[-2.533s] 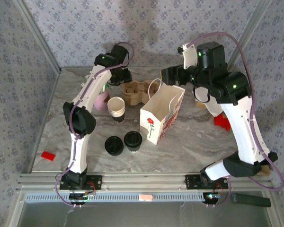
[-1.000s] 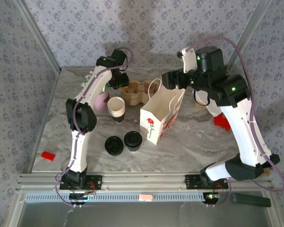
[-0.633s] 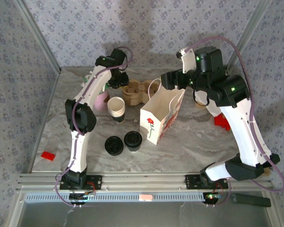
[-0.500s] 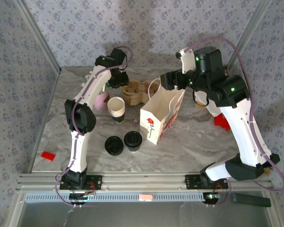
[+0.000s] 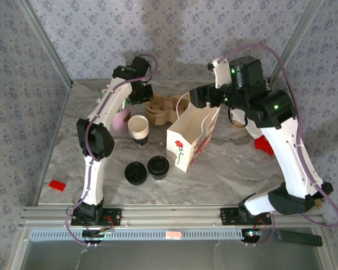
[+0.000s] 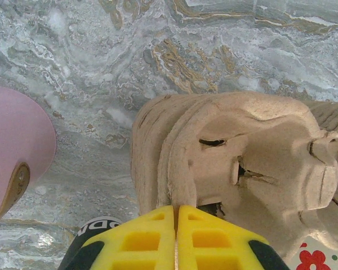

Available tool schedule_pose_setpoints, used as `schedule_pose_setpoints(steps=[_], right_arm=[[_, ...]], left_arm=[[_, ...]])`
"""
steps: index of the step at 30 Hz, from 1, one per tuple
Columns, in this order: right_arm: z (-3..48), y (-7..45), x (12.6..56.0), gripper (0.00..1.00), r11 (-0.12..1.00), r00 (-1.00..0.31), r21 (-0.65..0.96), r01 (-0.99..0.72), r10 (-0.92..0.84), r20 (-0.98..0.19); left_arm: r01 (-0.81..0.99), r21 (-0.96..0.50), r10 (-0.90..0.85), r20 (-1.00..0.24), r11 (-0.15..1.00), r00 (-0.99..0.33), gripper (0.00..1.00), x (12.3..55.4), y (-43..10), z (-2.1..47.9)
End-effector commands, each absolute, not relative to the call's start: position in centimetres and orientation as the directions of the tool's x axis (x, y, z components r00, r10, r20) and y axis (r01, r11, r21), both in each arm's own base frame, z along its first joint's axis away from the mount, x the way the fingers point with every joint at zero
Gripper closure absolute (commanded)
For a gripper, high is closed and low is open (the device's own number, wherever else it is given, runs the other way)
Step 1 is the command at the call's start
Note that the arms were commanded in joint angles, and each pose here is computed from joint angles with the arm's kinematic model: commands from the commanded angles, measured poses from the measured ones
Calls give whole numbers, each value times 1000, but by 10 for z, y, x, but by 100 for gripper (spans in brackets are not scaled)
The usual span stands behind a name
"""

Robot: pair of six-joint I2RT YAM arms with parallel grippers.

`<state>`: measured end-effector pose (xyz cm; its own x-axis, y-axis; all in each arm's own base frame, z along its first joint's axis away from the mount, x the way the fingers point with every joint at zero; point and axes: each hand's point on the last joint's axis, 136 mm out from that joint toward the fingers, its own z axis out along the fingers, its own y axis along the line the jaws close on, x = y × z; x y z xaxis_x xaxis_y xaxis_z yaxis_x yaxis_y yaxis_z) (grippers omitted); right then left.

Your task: Pack the takeout coffee

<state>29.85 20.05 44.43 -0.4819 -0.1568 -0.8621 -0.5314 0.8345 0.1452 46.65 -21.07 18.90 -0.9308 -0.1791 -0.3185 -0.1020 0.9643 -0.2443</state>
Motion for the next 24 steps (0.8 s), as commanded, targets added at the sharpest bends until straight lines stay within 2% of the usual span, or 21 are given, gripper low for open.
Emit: schedule_pose_setpoints(steps=[1, 3, 24], right_arm=[[455, 200, 298, 17, 837, -457, 145, -527, -135, -879], [455, 201, 297, 17, 837, -456, 145, -528, -136, -879], [457, 203, 293, 17, 836, -450, 136, -532, -143, -882]], left_arm=[[-72, -297, -187, -380, 952, -906, 97, 463, -210, 232], [-70, -299, -187, -383, 952, -905, 100, 463, -211, 234], [-64, -360, -213, -393, 931, -895, 100, 463, -224, 251]])
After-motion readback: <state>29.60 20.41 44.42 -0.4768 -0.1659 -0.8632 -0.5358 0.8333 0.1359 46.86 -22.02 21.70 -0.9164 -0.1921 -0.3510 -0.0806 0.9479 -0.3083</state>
